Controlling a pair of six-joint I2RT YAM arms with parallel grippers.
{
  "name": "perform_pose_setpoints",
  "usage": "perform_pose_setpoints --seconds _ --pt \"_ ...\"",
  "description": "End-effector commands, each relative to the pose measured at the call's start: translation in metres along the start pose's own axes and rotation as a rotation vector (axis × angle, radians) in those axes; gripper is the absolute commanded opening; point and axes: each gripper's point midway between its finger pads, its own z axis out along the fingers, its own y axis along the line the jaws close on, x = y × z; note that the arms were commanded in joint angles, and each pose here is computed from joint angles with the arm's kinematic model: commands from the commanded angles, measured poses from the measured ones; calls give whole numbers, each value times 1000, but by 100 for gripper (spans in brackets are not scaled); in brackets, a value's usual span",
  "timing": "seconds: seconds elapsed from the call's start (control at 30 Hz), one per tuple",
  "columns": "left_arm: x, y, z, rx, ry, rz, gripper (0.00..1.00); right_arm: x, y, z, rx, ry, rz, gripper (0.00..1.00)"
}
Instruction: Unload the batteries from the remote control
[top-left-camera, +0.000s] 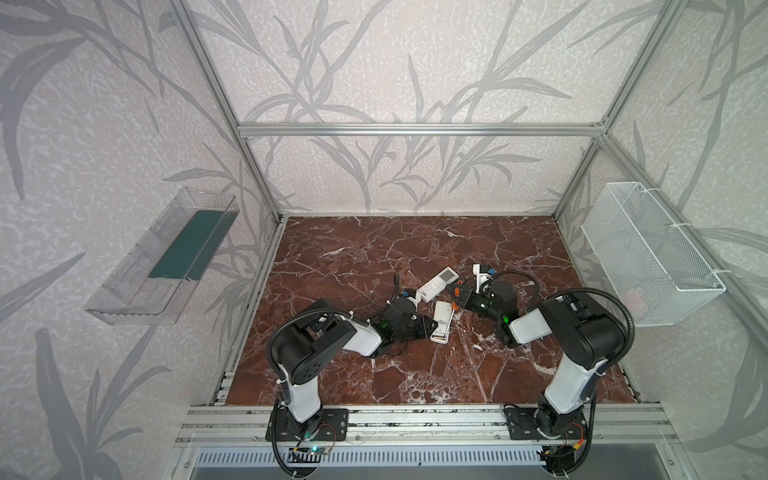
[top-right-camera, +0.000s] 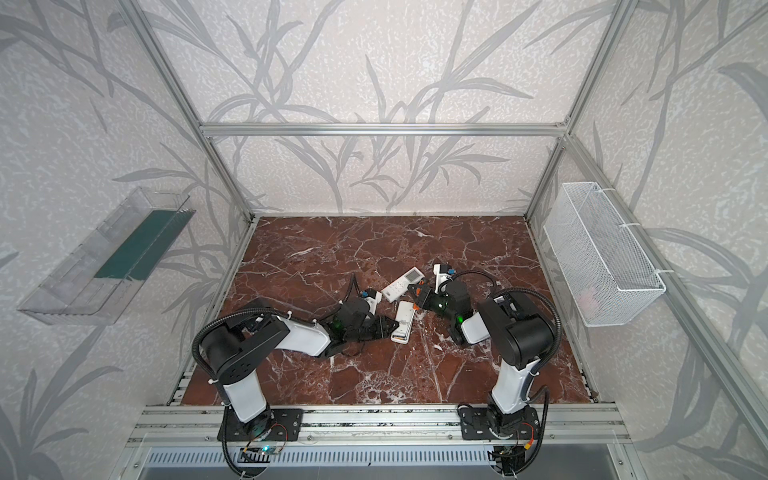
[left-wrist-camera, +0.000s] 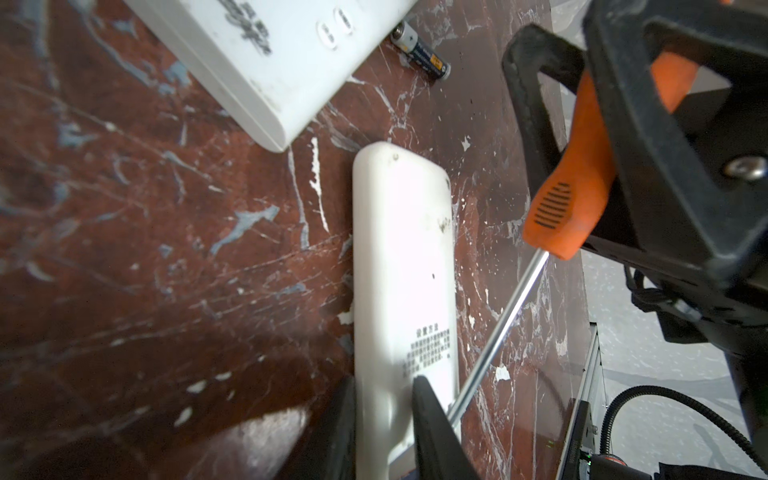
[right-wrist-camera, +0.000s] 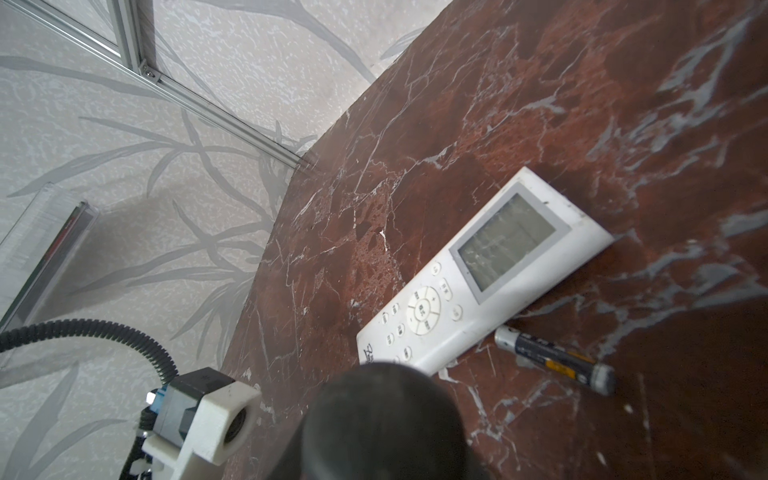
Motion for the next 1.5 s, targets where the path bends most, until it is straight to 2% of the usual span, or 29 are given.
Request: perform_pose_setpoints --seconds 0.0,0.13,0.37,0.67,1.47 --pt "33 44 2 -146 104 -53 26 5 -2 5 -32 -7 51 0" --pt "34 44 2 -146 109 -53 26 5 -10 4 -13 -30 74 0" --pt "32 41 2 -138 109 -46 26 -2 -5 -3 19 -47 16 0" --pt "33 40 3 -131 110 -46 26 -16 17 -8 -15 -71 -34 0" --pt "31 36 3 -117 109 -37 26 -9 40 2 -58 -40 -53 0"
